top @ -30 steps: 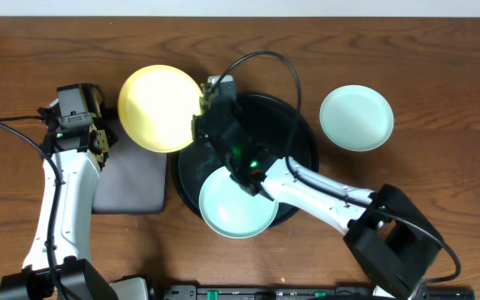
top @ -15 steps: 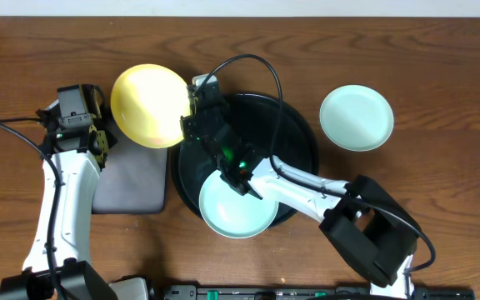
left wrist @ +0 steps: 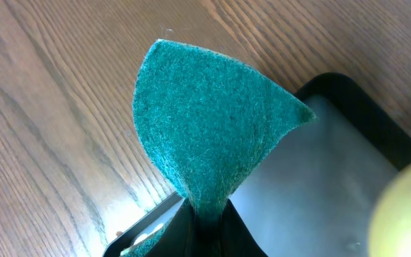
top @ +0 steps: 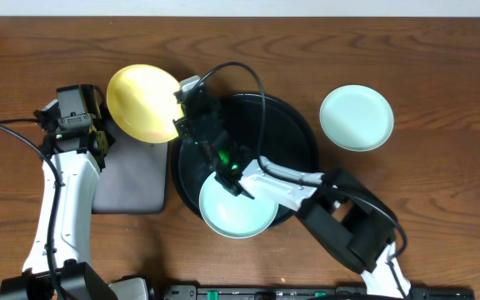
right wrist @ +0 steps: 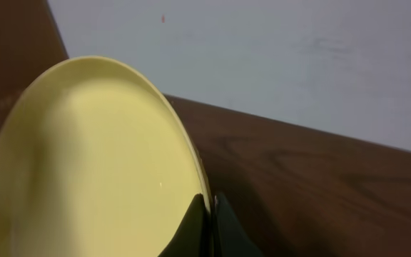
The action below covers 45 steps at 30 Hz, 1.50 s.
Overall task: Clean dirty plates on tray and stack at the side
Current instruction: 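Lift the yellow plate off the tray with the right gripper and swing it left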
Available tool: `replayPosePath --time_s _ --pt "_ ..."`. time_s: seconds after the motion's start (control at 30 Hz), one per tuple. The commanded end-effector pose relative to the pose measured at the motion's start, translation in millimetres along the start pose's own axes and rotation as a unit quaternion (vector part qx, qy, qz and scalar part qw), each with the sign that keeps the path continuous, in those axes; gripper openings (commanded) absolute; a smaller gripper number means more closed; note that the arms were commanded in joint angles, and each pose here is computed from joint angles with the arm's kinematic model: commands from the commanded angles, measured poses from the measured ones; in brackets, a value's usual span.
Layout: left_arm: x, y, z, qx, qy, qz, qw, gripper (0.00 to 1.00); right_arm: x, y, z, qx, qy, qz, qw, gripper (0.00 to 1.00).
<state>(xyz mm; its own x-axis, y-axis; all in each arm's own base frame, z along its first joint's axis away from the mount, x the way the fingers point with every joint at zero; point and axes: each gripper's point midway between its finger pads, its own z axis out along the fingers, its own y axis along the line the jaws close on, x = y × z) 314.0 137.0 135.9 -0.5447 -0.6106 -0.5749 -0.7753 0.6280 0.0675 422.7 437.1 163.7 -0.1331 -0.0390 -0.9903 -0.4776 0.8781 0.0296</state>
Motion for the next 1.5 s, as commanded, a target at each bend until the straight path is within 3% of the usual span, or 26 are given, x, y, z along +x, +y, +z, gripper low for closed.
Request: replayPosePath --time_s 0.0,0.27,0.5,0.8,1.03,1.47 --pt "-2.9 5.1 -4.4 -0.007 -0.012 -0.007 1.0 0.07 -1.5 16.5 8.0 -0.004 -0.014 -0.08 0.997 0.01" --pt "-3.2 4.9 -4.4 -0.007 -0.013 -0.007 1.0 0.08 -27.0 30.2 13.6 -0.002 -0.069 -0.189 0.979 0.02" --pt "-3.5 4.7 -4.4 -0.007 -0.013 -0.007 1.0 0.08 -84.2 43.2 -4.7 0.029 -0.181 -0.299 0.936 0.01" --pt "-3.6 4.7 -4.4 -0.007 -0.014 -0.007 1.0 0.08 -98.3 80.0 -26.3 0.028 -0.225 -0.394 0.891 0.01" --pt "-3.5 4.7 -4.4 -0.006 -0.013 -0.007 1.0 0.08 -106.5 84.8 -33.4 0.039 -0.242 -0.413 0.877 0.01" --pt "-3.7 4.6 -4.4 -0.006 -0.014 -0.007 1.0 0.08 -106.4 66.0 -31.6 0.085 -0.217 -0.4 0.886 0.01"
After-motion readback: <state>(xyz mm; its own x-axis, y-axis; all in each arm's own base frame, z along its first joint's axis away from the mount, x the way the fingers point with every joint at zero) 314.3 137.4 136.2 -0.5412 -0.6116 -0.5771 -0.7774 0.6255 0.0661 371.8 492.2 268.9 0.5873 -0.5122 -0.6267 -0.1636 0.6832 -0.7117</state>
